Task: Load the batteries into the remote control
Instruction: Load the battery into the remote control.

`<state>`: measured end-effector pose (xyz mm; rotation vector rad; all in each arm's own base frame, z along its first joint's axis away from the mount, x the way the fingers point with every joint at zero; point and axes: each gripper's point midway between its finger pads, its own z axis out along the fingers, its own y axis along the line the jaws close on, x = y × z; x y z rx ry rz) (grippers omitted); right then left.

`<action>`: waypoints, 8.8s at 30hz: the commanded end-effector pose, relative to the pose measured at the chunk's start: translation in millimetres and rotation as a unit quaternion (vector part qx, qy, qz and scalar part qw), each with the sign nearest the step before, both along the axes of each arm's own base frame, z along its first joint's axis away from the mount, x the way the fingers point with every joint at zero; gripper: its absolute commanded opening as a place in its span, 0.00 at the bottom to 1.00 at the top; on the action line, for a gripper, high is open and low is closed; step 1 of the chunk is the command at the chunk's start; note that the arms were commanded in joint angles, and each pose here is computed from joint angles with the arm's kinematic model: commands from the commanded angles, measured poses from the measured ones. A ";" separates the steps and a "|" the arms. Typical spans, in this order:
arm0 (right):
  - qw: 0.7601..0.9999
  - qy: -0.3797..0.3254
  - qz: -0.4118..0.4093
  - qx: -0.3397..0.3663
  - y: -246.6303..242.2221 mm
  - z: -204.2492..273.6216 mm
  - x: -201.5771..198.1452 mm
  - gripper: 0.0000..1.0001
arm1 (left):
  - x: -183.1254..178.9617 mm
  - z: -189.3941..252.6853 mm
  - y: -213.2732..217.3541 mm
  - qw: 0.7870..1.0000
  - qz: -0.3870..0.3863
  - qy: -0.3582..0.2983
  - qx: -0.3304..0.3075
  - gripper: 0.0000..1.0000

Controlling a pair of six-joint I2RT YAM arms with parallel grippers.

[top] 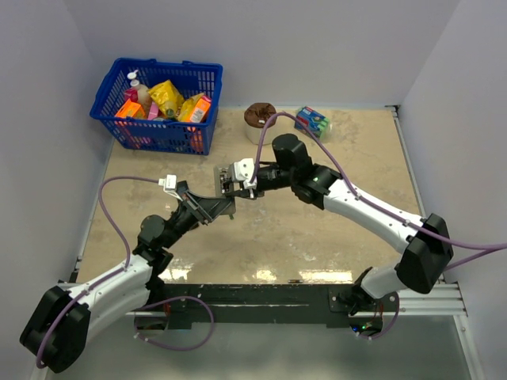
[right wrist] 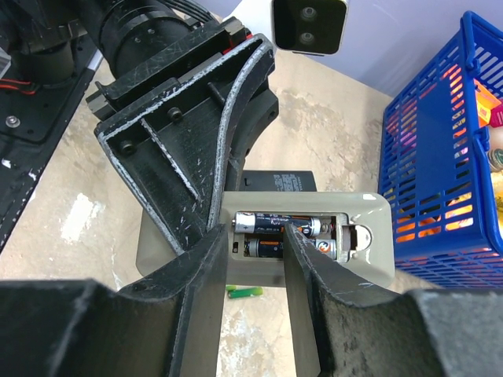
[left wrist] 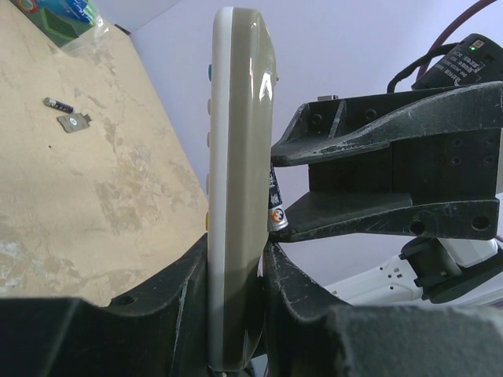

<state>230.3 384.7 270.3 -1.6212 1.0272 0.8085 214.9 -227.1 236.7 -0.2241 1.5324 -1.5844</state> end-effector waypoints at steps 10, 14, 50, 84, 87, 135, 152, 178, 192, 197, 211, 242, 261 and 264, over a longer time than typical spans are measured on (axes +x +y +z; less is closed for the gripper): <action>1.000 -0.013 0.002 0.019 6.7 17.5 0.0 0.37 | -4.2 32.9 0.9 0.998 -0.005 -0.048 -0.030 0.00; 1.000 -0.014 -0.002 0.021 5.4 19.8 -0.1 0.39 | -3.6 28.8 2.8 0.999 -0.001 -0.038 -0.033 0.00; 1.000 -0.003 -0.010 0.020 8.9 5.1 4.4 0.32 | -11.1 40.3 2.6 0.997 -0.018 -0.060 -0.052 0.00; 0.994 0.009 -0.104 -0.014 -12.2 -51.8 73.4 0.02 | -50.9 91.4 1.7 0.972 -0.080 -0.204 -0.089 0.00; 0.994 0.011 -0.110 -0.016 -17.7 -54.3 78.2 0.02 | -51.0 90.7 2.0 0.972 -0.079 -0.202 -0.089 0.00; 0.997 -0.042 -0.054 -0.035 -4.3 -7.8 6.4 0.27 | -21.2 57.8 -3.6 0.992 -0.054 -0.096 -0.069 0.00; 0.997 -0.035 -0.075 -0.010 8.2 -3.2 10.4 0.38 | -19.5 57.6 -4.6 0.992 -0.053 -0.097 -0.062 0.00; 0.984 -0.055 -0.158 -0.058 1.4 -40.6 57.0 0.14 | -32.6 79.4 -5.6 0.984 -0.069 -0.157 -0.053 0.00; 0.995 0.040 -0.094 -0.009 -1.9 -57.1 46.5 0.10 | -50.7 91.8 3.5 0.972 -0.085 -0.191 -0.110 0.00; 0.994 0.035 -0.092 0.054 0.5 15.1 40.5 0.21 | -36.8 77.1 -0.1 0.981 -0.067 -0.164 -0.082 0.00; 0.984 0.018 -0.134 0.119 -34.8 102.3 17.6 0.68 | -16.1 50.8 -7.5 0.990 -0.052 -0.126 -0.021 0.00; 0.989 0.008 -0.143 0.043 -18.2 48.3 19.7 0.88 | -23.4 63.4 -12.8 0.984 -0.073 -0.162 0.004 0.00; 0.987 0.062 -0.147 0.019 -0.5 36.9 30.9 0.51 | -36.1 82.2 -18.9 0.969 -0.104 -0.224 0.017 0.00; 0.984 0.093 -0.150 -0.012 2.1 21.1 31.8 0.45 | -36.0 84.7 -21.3 0.964 -0.107 -0.240 0.035 0.00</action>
